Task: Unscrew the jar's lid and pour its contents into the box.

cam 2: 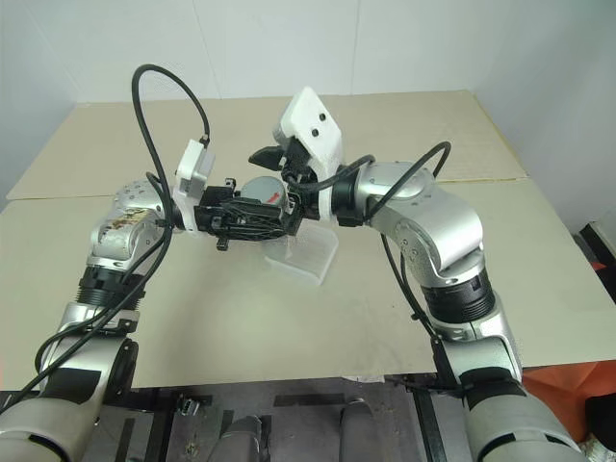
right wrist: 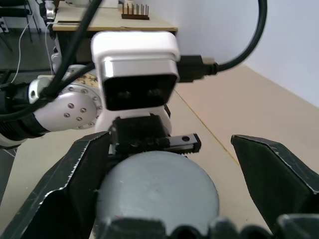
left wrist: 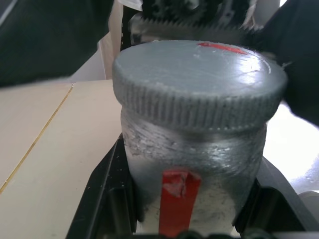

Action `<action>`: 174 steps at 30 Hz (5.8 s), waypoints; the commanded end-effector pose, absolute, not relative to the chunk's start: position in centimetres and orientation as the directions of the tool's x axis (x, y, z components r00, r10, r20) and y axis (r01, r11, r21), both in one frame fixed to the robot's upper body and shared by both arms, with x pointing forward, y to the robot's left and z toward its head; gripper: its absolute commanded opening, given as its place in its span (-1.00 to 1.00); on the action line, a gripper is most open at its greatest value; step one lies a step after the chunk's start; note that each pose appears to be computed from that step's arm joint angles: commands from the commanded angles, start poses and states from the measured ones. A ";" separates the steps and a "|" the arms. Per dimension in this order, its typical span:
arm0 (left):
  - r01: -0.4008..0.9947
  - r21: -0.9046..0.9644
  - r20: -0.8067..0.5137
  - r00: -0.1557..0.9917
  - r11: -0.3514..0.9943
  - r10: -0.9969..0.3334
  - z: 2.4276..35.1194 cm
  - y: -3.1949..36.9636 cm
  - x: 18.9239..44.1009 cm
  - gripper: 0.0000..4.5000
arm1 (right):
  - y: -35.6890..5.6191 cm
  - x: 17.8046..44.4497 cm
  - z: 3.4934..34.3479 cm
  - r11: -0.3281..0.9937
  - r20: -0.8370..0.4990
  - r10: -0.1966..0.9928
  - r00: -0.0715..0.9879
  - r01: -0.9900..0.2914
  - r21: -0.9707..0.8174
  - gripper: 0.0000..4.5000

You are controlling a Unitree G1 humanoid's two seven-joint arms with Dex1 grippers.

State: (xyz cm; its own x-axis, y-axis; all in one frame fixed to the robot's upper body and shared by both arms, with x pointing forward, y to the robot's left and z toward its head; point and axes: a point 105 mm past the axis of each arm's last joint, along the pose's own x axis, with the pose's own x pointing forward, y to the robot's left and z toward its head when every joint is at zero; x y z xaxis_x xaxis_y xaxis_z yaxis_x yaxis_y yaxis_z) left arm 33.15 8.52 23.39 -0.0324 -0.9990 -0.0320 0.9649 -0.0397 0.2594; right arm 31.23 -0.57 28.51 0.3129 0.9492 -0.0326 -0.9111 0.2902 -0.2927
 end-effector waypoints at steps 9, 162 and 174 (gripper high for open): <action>0.953 0.302 -0.025 -0.010 -0.017 -1.000 24.4 9.5 32.8 -0.14 | -4.5 32.4 29.9 0.382 -0.004 0.915 0.404 -0.869 -0.315 0.99; 0.593 0.613 0.062 0.623 0.522 -0.780 24.5 12.2 40.1 -0.14 | -16.8 31.7 16.5 0.806 -0.296 0.492 0.818 -0.557 -0.199 0.98; -0.614 0.760 0.142 0.476 -0.212 -0.868 25.2 5.0 41.2 -0.14 | -12.8 27.7 23.8 0.567 -0.286 0.778 0.560 -0.821 -0.068 0.98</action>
State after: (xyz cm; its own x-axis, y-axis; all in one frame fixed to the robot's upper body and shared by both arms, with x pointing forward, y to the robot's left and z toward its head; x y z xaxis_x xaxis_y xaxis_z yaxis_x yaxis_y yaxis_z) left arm 41.60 5.81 24.71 0.5689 -0.8152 0.1084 -0.4337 -0.1854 0.8818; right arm 28.31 -13.07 22.93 0.5777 0.7628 -0.2904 -0.8040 0.5931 -0.0414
